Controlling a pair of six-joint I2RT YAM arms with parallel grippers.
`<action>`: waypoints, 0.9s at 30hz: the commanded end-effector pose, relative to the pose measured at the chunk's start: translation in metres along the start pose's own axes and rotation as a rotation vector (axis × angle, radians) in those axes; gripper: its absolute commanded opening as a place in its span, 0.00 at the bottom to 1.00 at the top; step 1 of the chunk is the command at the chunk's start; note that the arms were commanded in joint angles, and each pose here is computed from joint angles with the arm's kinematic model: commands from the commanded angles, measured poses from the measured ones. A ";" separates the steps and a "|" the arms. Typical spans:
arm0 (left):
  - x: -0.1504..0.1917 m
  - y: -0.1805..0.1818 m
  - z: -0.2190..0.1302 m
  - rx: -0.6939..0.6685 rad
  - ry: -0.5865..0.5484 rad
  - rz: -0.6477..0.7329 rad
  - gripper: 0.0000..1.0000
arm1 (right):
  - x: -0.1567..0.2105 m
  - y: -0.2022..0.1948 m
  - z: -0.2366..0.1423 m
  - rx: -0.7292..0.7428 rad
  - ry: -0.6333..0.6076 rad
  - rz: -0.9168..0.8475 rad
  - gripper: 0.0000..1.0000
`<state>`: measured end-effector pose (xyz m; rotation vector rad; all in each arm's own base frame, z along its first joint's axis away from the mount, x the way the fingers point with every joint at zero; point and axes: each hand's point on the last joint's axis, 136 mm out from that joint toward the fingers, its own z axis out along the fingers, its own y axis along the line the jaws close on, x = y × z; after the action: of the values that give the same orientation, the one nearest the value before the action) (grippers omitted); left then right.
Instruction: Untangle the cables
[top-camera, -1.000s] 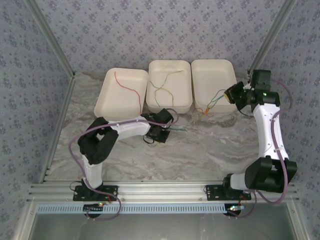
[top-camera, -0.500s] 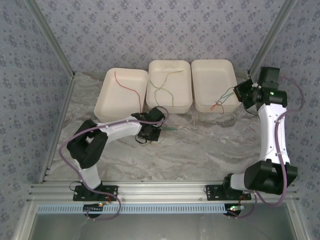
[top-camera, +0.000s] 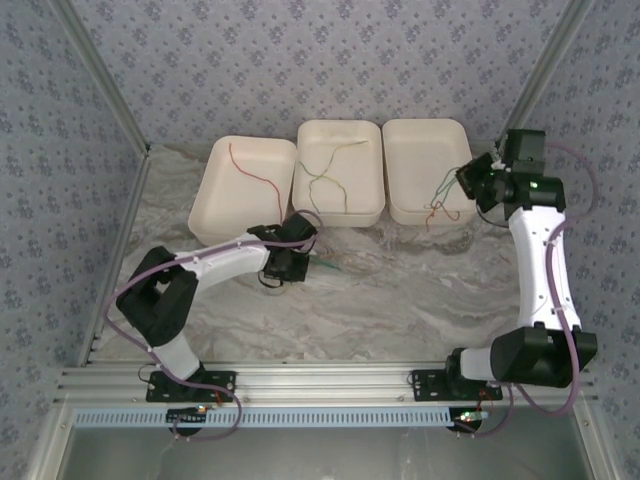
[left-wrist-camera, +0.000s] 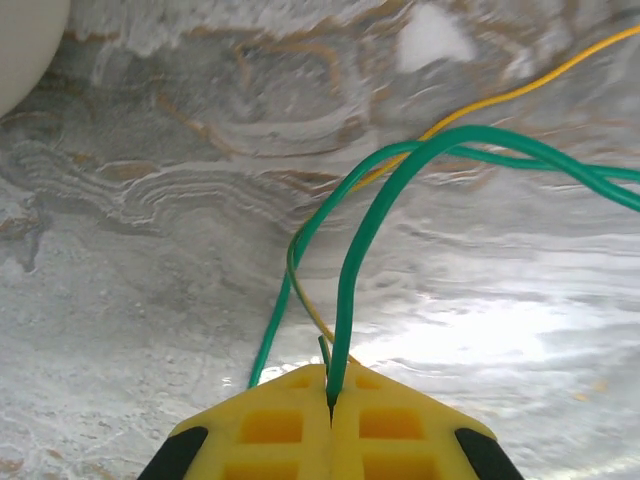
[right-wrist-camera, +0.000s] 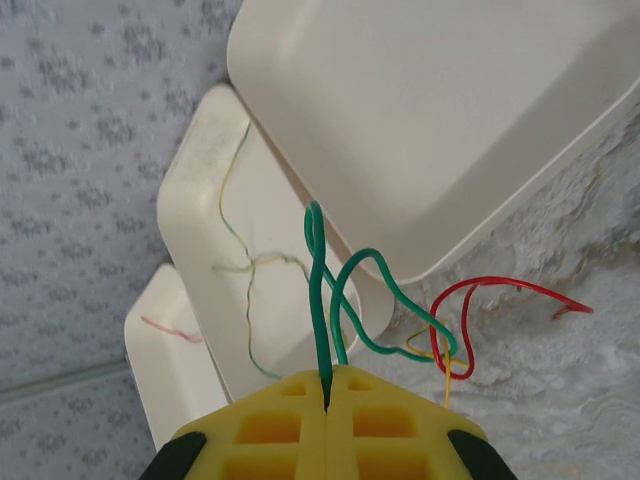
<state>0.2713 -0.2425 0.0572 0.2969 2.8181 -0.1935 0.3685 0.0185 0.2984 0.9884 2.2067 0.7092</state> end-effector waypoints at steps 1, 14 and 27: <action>-0.033 -0.029 -0.034 0.125 -0.099 -0.002 0.00 | 0.039 -0.002 0.014 0.024 0.094 -0.031 0.00; -0.077 -0.062 -0.090 0.326 -0.216 -0.019 0.00 | 0.154 -0.112 0.082 0.292 0.435 -0.057 0.00; -0.089 -0.108 -0.101 0.661 -0.134 -0.018 0.00 | 0.150 -0.027 0.055 -0.041 0.453 -0.246 0.48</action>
<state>0.3042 -0.3275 0.1716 0.3011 2.5878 -0.9628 0.3086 0.1110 0.1781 0.6847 2.6481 0.7761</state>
